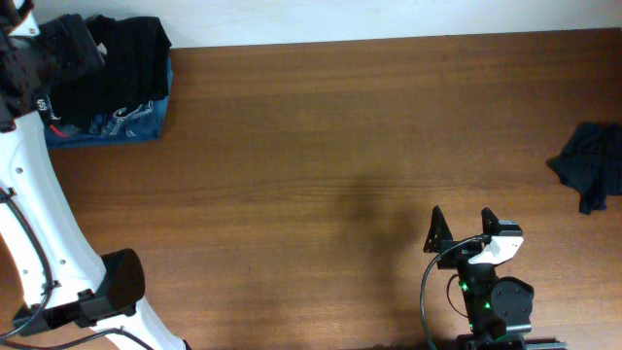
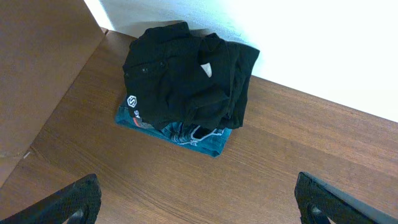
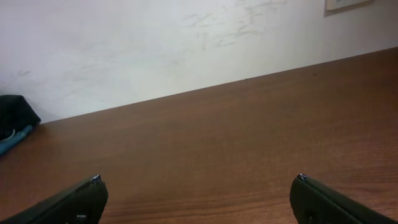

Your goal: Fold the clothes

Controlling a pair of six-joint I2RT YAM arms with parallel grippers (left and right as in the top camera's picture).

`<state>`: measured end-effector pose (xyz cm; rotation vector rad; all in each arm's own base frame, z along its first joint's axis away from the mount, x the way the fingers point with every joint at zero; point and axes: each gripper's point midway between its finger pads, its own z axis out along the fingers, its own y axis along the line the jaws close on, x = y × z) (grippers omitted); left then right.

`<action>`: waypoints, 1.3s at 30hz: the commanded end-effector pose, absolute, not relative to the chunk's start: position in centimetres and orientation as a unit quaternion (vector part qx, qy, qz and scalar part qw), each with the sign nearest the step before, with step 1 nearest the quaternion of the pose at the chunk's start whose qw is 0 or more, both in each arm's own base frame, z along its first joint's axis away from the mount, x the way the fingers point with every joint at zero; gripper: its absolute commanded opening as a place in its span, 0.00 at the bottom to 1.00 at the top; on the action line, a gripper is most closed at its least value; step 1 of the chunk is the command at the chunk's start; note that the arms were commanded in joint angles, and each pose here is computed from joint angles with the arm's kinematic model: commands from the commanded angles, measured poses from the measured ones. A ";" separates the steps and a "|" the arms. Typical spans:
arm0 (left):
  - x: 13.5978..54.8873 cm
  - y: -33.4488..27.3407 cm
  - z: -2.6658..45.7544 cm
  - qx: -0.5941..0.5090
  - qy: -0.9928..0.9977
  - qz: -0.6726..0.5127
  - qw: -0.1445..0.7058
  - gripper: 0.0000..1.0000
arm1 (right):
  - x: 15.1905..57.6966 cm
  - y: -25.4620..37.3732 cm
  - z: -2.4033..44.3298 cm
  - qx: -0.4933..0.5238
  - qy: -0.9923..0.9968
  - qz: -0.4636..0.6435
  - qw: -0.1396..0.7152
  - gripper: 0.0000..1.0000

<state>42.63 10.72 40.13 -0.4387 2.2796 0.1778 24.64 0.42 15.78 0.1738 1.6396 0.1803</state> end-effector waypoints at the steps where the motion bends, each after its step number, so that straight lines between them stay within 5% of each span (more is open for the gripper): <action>1: 42.0 10.6 41.2 -0.172 0.894 0.069 0.408 0.99 | 24.6 0.6 15.6 0.071 0.730 0.080 0.675 0.99; 28: 37.6 5.9 41.5 -0.129 0.910 0.004 0.394 0.99 | 24.6 0.6 15.6 0.071 0.730 0.080 0.675 0.99; 39: 34.0 4.4 30.9 -0.120 0.920 -0.021 0.373 0.99 | 24.6 0.6 15.6 0.071 0.730 0.080 0.675 0.99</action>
